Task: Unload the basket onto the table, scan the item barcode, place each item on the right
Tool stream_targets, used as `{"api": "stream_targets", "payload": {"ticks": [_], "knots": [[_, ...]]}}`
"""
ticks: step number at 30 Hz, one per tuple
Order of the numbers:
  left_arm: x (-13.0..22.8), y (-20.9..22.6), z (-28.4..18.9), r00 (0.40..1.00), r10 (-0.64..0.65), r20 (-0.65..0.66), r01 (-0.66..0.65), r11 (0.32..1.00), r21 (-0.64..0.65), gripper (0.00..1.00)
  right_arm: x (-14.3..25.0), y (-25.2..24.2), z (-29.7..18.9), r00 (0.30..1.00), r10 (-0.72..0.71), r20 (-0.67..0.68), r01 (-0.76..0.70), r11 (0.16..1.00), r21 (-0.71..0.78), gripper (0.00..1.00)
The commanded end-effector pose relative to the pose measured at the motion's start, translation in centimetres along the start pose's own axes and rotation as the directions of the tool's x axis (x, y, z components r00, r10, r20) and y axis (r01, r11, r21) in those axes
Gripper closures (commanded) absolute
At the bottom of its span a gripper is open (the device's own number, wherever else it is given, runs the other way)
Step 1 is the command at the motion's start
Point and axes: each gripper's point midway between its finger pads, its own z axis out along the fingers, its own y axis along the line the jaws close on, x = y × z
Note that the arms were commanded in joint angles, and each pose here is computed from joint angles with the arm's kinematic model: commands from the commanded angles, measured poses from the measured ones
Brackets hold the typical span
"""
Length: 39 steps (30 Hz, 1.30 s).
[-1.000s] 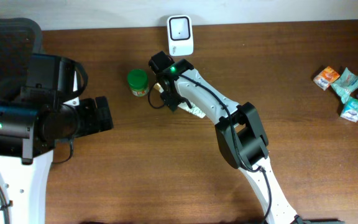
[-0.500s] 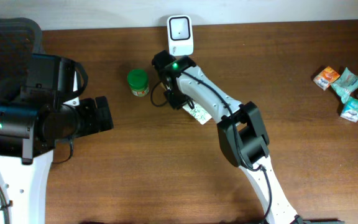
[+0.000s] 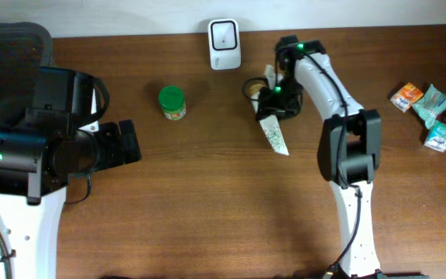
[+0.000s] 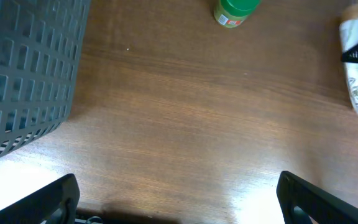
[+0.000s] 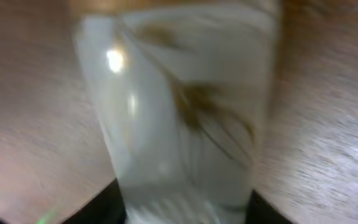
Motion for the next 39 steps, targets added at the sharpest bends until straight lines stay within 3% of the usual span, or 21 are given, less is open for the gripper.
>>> {"api": "stream_targets", "payload": {"ticks": [1, 5, 10, 17, 22, 28, 34, 39], "knots": [[0.0, 0.1, -0.4, 1.0, -0.012, 0.017, 0.012, 1.0, 0.002, 0.01, 0.4, 0.6, -0.2, 1.0, -0.03, -0.009, 0.03, 0.999, -0.037, 0.43], [0.0, 0.1, -0.4, 1.0, -0.012, 0.017, 0.012, 1.0, 0.002, 0.01, 0.7, 0.8, -1.8, 0.999, -0.039, 0.009, 0.039, 0.999, -0.005, 0.31], [0.0, 0.1, -0.4, 1.0, -0.012, 0.017, 0.012, 1.0, 0.002, 0.01, 1.1, 1.7, -4.8, 0.997, -0.03, 0.075, 0.02, 0.991, 0.134, 0.3], [0.0, 0.1, -0.4, 1.0, -0.012, 0.017, 0.012, 1.0, 0.003, 0.01, 1.2, 4.9, -3.6, 0.991, -0.099, 0.086, 0.081, 0.977, 0.197, 0.3], [0.0, 0.1, -0.4, 1.0, -0.012, 0.017, 0.012, 1.0, 0.002, 0.01, 0.5, 3.7, -4.2, 0.975, -0.073, 0.208, -0.049, 0.849, 0.526, 0.3], [0.0, 0.1, -0.4, 1.0, -0.012, 0.017, 0.012, 1.0, 0.002, 0.01, -0.4, 7.8, -3.1, 0.932, -0.137, 0.337, -0.094, 0.803, 0.589, 0.3], [0.0, 0.1, -0.4, 1.0, -0.012, 0.017, 0.012, 1.0, 0.002, 0.01, -0.5, 7.2, -2.8, 0.889, -0.175, 0.423, -0.214, 0.658, 0.722, 0.3], [0.0, 0.1, -0.4, 1.0, -0.012, 0.017, 0.012, 1.0, 0.002, 0.01, -0.1, 5.0, -1.4, 0.884, -0.155, 0.442, -0.272, 0.599, 0.753, 0.28]]}}
